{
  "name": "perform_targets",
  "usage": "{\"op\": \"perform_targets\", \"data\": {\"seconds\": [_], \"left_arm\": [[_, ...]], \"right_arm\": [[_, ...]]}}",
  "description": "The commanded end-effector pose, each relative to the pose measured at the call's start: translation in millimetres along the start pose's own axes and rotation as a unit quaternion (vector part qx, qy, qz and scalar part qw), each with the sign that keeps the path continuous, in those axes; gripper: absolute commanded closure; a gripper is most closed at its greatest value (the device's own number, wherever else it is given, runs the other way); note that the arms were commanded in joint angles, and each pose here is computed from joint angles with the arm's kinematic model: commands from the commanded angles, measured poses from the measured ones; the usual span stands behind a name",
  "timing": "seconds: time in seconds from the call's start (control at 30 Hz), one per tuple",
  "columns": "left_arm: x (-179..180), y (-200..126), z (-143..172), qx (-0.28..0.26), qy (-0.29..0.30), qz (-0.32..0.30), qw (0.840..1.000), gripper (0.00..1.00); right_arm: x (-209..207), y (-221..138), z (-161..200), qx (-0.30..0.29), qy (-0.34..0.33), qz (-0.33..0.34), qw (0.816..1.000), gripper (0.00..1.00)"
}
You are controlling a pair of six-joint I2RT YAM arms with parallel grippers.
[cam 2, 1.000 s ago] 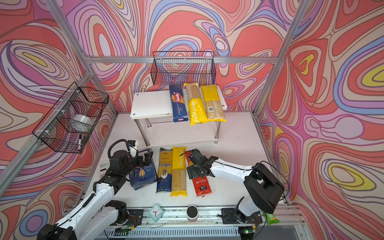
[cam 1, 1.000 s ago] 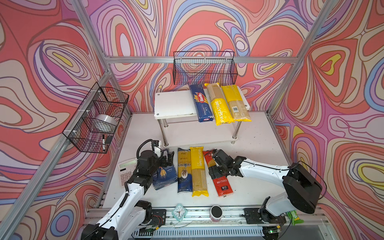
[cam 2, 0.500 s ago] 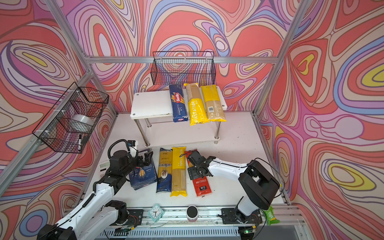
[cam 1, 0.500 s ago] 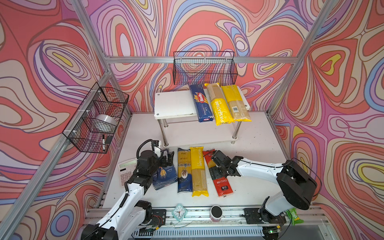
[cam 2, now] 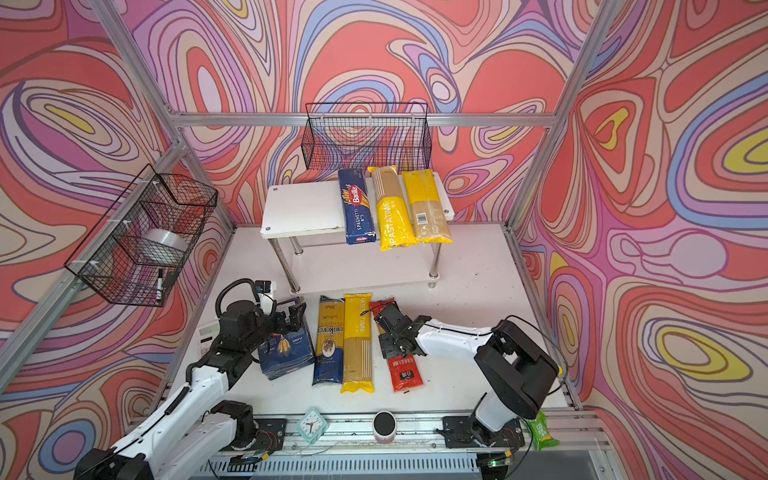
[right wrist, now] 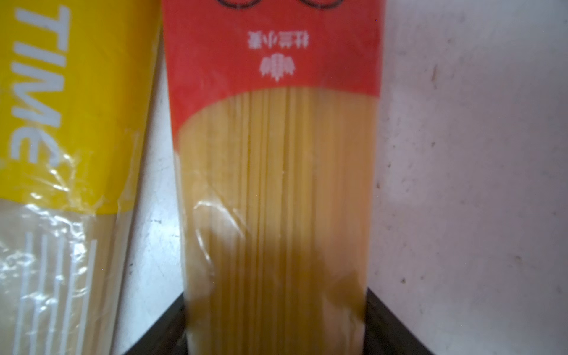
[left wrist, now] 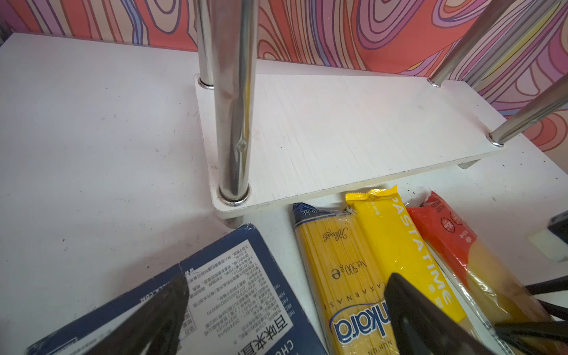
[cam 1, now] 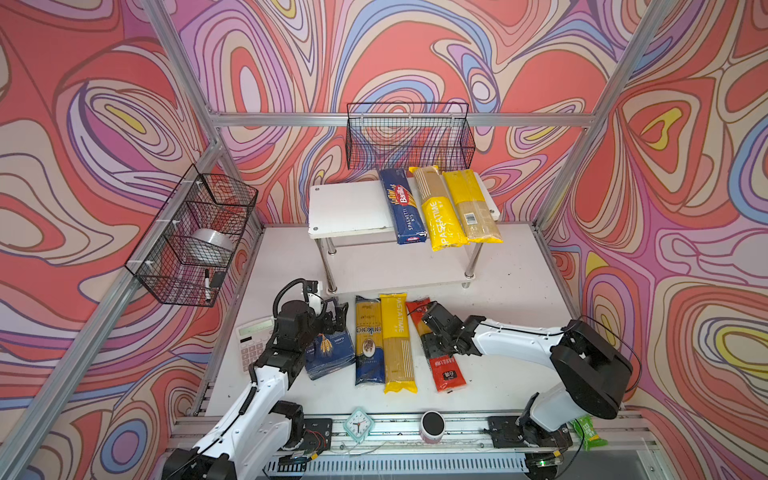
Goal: Arrange pasta packages on shelves
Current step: Pick up the pasta bag from the center of the table.
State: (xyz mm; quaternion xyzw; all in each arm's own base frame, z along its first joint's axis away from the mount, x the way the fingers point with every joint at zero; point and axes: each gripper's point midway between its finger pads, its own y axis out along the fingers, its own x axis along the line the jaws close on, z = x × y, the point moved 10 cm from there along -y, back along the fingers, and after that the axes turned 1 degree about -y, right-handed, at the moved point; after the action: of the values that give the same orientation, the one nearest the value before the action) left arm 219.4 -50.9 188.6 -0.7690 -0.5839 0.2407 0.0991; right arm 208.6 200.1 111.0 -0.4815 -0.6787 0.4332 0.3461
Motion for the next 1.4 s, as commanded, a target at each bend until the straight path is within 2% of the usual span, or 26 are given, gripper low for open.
{"op": "perform_targets", "data": {"seconds": [0.0,0.13,0.73,1.37], "left_arm": [[-1.1,0.5,0.7,0.004,0.006,0.004,1.000,0.00],[-1.5,-0.1,0.8,0.003,0.007,0.007,1.000,0.00],[-0.8,0.1,0.8,0.003,0.005,0.003,1.000,0.00],[-1.2,0.1,0.4,0.002,0.005,0.004,1.000,0.00]], "right_arm": [[-6.5,10.2,11.1,0.015,0.011,0.017,1.000,0.31],[-2.6,8.4,3.5,0.003,0.010,0.008,1.000,0.39],[5.0,-20.8,-14.3,-0.035,0.027,-0.033,0.998,0.62],[11.1,-86.0,-39.3,-0.120,0.056,-0.105,0.986,0.72]]}}
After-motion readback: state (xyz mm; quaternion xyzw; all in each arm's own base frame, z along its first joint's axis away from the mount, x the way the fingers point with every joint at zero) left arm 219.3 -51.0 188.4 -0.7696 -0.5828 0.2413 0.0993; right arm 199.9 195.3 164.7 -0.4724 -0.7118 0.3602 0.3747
